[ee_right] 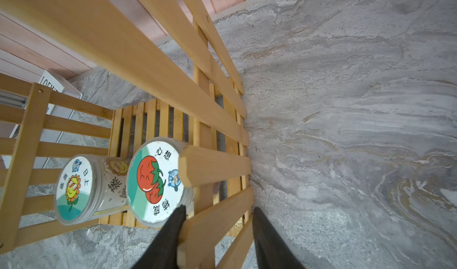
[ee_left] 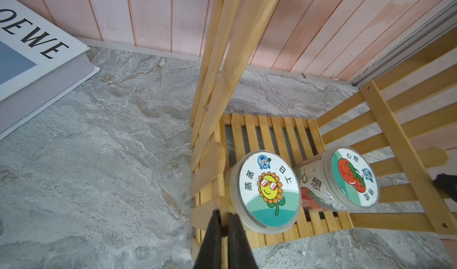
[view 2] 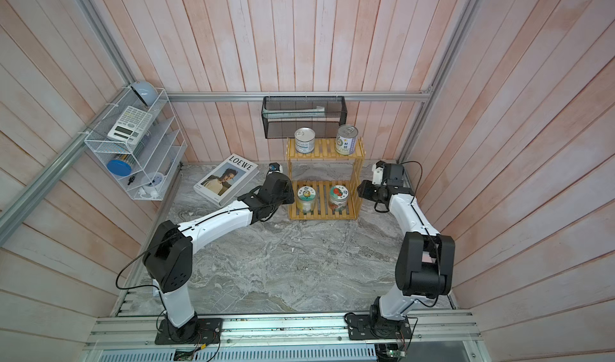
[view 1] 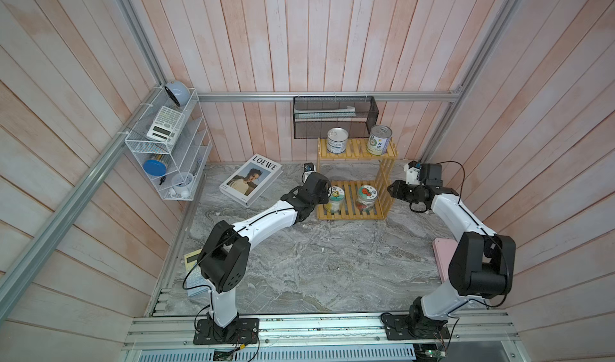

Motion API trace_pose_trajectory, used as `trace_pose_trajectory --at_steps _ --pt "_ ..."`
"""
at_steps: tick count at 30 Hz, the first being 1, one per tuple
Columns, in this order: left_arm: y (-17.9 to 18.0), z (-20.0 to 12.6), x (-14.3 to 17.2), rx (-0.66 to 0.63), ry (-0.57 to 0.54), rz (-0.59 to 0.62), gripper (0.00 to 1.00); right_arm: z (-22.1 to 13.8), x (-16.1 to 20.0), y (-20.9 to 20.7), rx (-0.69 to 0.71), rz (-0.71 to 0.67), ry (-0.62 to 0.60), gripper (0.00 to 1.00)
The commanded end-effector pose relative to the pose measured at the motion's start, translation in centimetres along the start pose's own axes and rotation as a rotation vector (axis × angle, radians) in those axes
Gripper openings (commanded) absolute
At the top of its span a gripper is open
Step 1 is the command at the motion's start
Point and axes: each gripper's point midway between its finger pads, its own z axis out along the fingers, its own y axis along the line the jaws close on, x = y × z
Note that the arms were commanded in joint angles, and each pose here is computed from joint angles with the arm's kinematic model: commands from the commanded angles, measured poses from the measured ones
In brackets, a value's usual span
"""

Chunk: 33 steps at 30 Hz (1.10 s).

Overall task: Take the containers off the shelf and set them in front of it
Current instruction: Move the shelf to the center of the board.

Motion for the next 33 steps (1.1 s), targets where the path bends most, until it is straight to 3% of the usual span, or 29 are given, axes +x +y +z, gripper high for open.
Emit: trace_pose_trajectory --at_steps 1,4,8,33 --pt "5.5 0.8 3.8 -0.181 0.112 0.037 0.00 0.5 0.4 -0.3 0.045 -0.017 0.016 0.37" --pt "5.8 0.7 4.0 -0.186 0.115 0.036 0.00 0.9 1.0 0.6 0.040 -0.043 0.029 0.25" --pt "6.5 0.2 4.3 -0.197 0.116 0.035 0.00 1.3 1.9 1.7 0.038 -0.073 0.048 0.01" --pt "17.8 -6.0 6.2 -0.430 0.112 0.008 0.00 0.9 11.1 7.7 0.023 -0.149 0.165 0.00"
